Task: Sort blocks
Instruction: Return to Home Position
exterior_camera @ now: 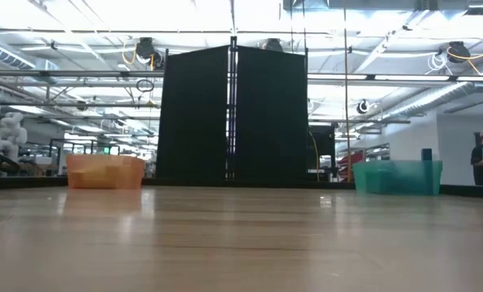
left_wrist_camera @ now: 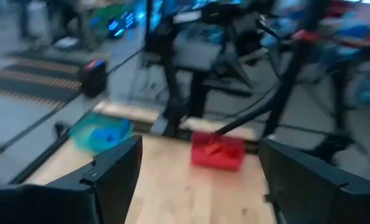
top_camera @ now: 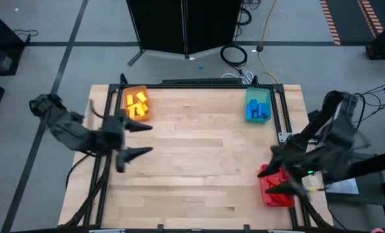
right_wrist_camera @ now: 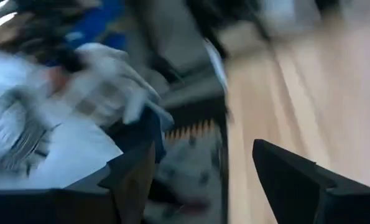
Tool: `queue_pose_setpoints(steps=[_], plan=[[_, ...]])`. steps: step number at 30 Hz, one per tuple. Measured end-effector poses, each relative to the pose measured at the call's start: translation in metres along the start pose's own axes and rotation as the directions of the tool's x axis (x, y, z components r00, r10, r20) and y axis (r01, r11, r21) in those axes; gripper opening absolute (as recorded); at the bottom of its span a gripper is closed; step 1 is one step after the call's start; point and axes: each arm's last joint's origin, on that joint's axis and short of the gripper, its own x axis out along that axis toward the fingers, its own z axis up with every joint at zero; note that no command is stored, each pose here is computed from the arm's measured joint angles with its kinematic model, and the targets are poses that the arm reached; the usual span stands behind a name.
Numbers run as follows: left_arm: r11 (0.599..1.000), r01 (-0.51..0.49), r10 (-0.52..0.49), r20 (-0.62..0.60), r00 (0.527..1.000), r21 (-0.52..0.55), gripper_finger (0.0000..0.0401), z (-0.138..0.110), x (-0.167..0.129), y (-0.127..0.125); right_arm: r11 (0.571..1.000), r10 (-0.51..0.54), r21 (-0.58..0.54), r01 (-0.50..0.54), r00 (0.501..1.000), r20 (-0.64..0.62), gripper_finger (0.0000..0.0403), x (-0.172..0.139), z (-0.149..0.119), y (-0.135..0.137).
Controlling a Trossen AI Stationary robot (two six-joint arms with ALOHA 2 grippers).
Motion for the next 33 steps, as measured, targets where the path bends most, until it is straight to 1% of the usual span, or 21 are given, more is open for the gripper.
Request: queue_pose_setpoints(steps=[1, 2, 4, 5, 7, 8, 9, 11, 12, 13, 14, 16, 18, 19, 22, 23, 24, 26, 27, 29, 33], plan=[[1.0, 0.028, -0.028, 0.023, 0.999, 0.008, 0.0318, 0.004, -0.007, 0.002, 0.99, 0.054, -0.129, -0.049, 0.998, 0.041, 0.0258, -0.008, 0.013, 0.01], [0.998, 0.065, -0.066, 0.043, 0.997, 0.023, 0.0318, 0.008, -0.013, 0.002, 0.971, 0.105, -0.226, -0.083, 0.991, 0.087, 0.0257, -0.017, 0.024, 0.019], [0.985, 0.158, -0.163, 0.069, 0.984, 0.076, 0.0318, 0.014, -0.026, 0.003, 0.911, 0.2, -0.391, -0.127, 0.968, 0.151, 0.0257, -0.034, 0.045, 0.033], [0.971, 0.212, -0.22, 0.078, 0.972, 0.108, 0.0318, 0.016, -0.032, 0.003, 0.875, 0.235, -0.465, -0.134, 0.957, 0.167, 0.0256, -0.041, 0.052, 0.037], [0.93, 0.326, -0.345, 0.095, 0.934, 0.172, 0.0318, 0.02, -0.043, 0.004, 0.827, 0.296, -0.547, -0.13, 0.928, 0.228, 0.0256, -0.053, 0.067, 0.046], [0.905, 0.373, -0.398, 0.104, 0.911, 0.204, 0.0318, 0.022, -0.049, 0.004, 0.777, 0.334, -0.616, -0.134, 0.916, 0.222, 0.0256, -0.058, 0.071, 0.049], [0.879, 0.415, -0.45, 0.119, 0.885, 0.235, 0.0318, 0.025, -0.054, 0.005, 0.697, 0.384, -0.7, -0.154, 0.905, 0.183, 0.0256, -0.062, 0.073, 0.051], [0.827, 0.477, -0.529, 0.127, 0.839, 0.296, 0.0318, 0.028, -0.066, 0.009, 0.509, 0.488, -0.835, -0.21, 0.869, 0.079, 0.0256, -0.069, 0.075, 0.054], [0.812, 0.495, -0.552, 0.127, 0.824, 0.31, 0.0318, 0.029, -0.071, 0.013, 0.448, 0.504, -0.864, -0.227, 0.863, 0.034, 0.0256, -0.071, 0.076, 0.052], [0.805, 0.501, -0.563, 0.139, 0.815, 0.319, 0.0318, 0.03, -0.076, 0.017, 0.421, 0.498, -0.875, -0.24, 0.867, 0.001, 0.0256, -0.072, 0.077, 0.048], [0.802, 0.501, -0.568, 0.155, 0.808, 0.327, 0.0318, 0.032, -0.082, 0.021, 0.427, 0.481, -0.873, -0.236, 0.877, -0.002, 0.0256, -0.074, 0.08, 0.043], [0.797, 0.49, -0.57, 0.174, 0.803, 0.353, 0.0318, 0.035, -0.091, 0.031, 0.478, 0.444, -0.851, -0.216, 0.896, 0.022, 0.0256, -0.081, 0.085, 0.033], [0.795, 0.482, -0.567, 0.171, 0.806, 0.367, 0.0318, 0.034, -0.101, 0.044, 0.54, 0.395, -0.815, -0.212, 0.918, 0.023, 0.0256, -0.086, 0.088, 0.021], [0.799, 0.478, -0.562, 0.169, 0.81, 0.366, 0.0318, 0.034, -0.105, 0.05, 0.549, 0.39, -0.808, -0.215, 0.921, 0.02, 0.0256, -0.087, 0.088, 0.017], [0.805, 0.468, -0.547, 0.15, 0.824, 0.364, 0.0318, 0.025, -0.115, 0.065, 0.525, 0.435, -0.8, -0.292, 0.899, -0.043, 0.0256, -0.089, 0.082, 0.007], [0.807, 0.472, -0.544, 0.138, 0.827, 0.356, 0.0318, 0.02, -0.118, 0.07, 0.538, 0.427, -0.786, -0.306, 0.902, -0.06, 0.0256, -0.088, 0.076, 0.001], [0.813, 0.472, -0.539, 0.133, 0.832, 0.341, 0.0318, 0.015, -0.121, 0.076, 0.561, 0.409, -0.77, -0.304, 0.91, -0.062, 0.0256, -0.087, 0.07, -0.007], [0.839, 0.455, -0.507, 0.128, 0.852, 0.299, 0.0318, 0.001, -0.125, 0.088, 0.616, 0.375, -0.742, -0.265, 0.927, -0.019, 0.0256, -0.089, 0.059, -0.025], [0.856, 0.438, -0.486, 0.136, 0.864, 0.276, 0.0318, -0.006, -0.127, 0.094, 0.637, 0.377, -0.729, -0.248, 0.926, 0.014, 0.0256, -0.094, 0.054, -0.034], [0.879, 0.415, -0.458, 0.177, 0.871, 0.233, 0.0318, -0.018, -0.132, 0.105, 0.65, 0.439, -0.718, -0.248, 0.894, 0.089, 0.0256, -0.109, 0.046, -0.05], [0.886, 0.421, -0.458, 0.232, 0.858, 0.195, 0.0318, -0.043, -0.14, 0.123, 0.663, 0.536, -0.699, -0.267, 0.821, 0.195, 0.0256, -0.127, 0.024, -0.085]])
